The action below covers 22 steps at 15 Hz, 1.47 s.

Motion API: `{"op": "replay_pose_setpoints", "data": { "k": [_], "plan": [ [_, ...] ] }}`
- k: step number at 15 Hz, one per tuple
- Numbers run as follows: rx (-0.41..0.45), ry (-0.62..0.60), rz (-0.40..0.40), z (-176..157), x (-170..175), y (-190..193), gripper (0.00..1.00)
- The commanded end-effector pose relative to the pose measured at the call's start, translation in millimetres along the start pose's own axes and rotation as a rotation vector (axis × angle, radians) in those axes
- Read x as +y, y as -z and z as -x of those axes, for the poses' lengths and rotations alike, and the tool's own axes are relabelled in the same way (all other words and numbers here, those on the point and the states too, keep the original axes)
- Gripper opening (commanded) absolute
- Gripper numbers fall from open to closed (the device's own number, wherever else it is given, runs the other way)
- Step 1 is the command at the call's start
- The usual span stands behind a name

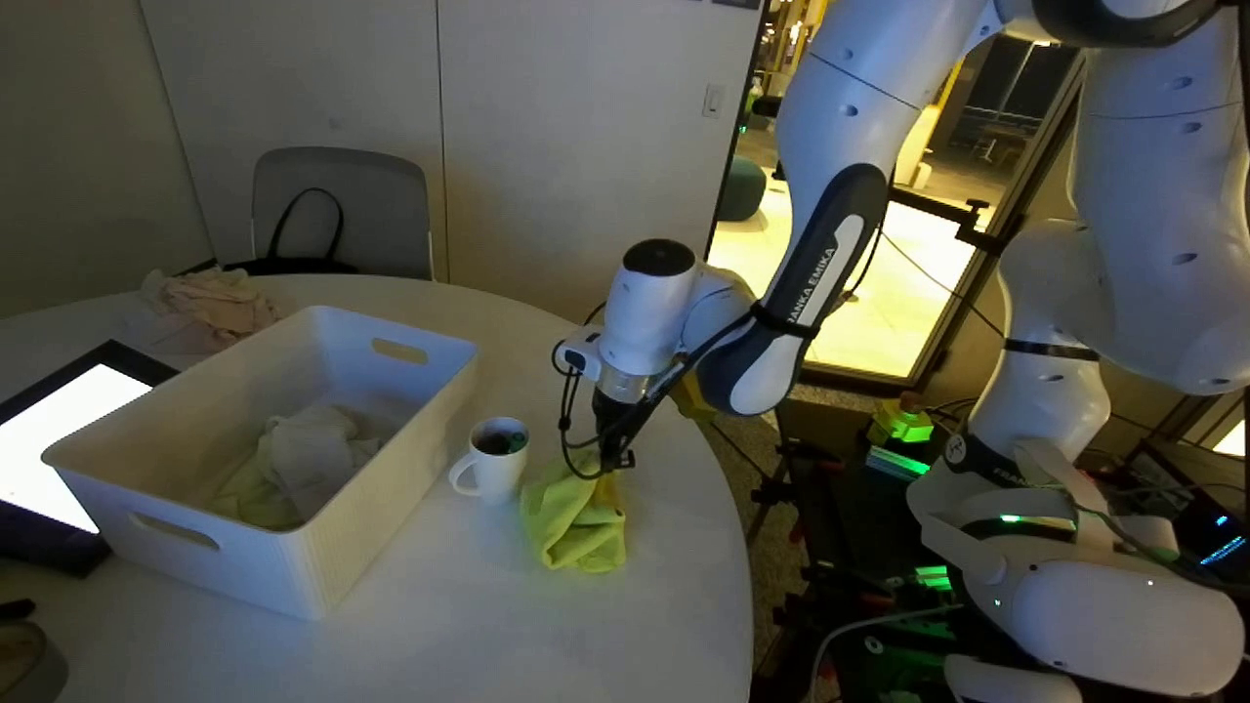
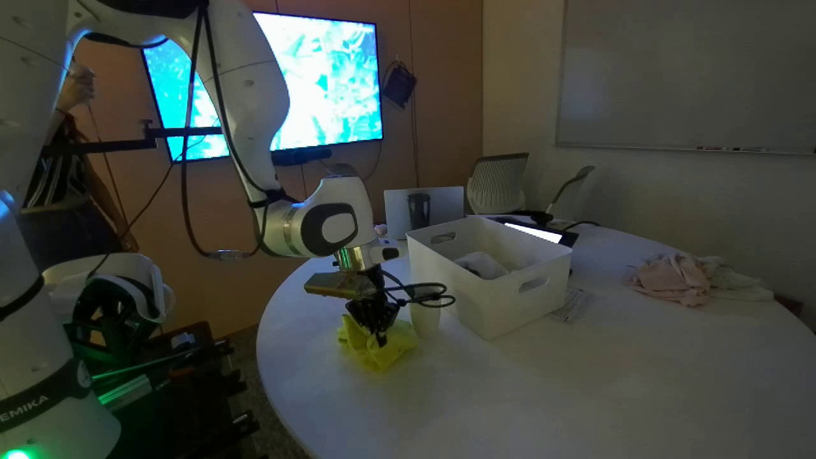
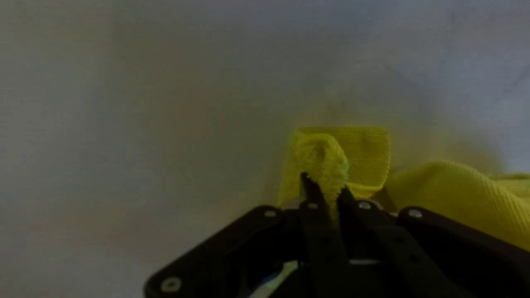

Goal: Put each towel in the white box, and each item from the towel in the white mug

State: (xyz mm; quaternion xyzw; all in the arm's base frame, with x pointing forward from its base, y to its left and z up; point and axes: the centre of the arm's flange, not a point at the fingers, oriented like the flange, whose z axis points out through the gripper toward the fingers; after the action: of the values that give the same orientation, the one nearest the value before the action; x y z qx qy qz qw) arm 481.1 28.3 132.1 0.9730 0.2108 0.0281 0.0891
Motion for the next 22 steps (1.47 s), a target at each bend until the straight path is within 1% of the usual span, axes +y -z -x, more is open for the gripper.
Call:
{"op": "replay_pose_setpoints", "data": {
  "k": [1,8,15,17,18,19,20,21,22],
  "plan": [
    [0.081,-0.060,0.066,12,3,50,0.10],
    [0.217,-0.241,0.155,32,35,121,0.09],
    [0.355,-0.388,0.238,47,54,183,0.10],
    [0.396,-0.445,0.258,48,57,200,0.09],
    [0.420,-0.485,0.272,54,49,215,0.09],
    [0.445,-0.527,0.284,54,50,224,0.09],
    [0.454,-0.540,0.289,56,49,233,0.09],
    [0.446,-0.516,0.290,58,44,238,0.08],
    [0.466,-0.545,0.275,60,42,245,0.09]
  ]
}}
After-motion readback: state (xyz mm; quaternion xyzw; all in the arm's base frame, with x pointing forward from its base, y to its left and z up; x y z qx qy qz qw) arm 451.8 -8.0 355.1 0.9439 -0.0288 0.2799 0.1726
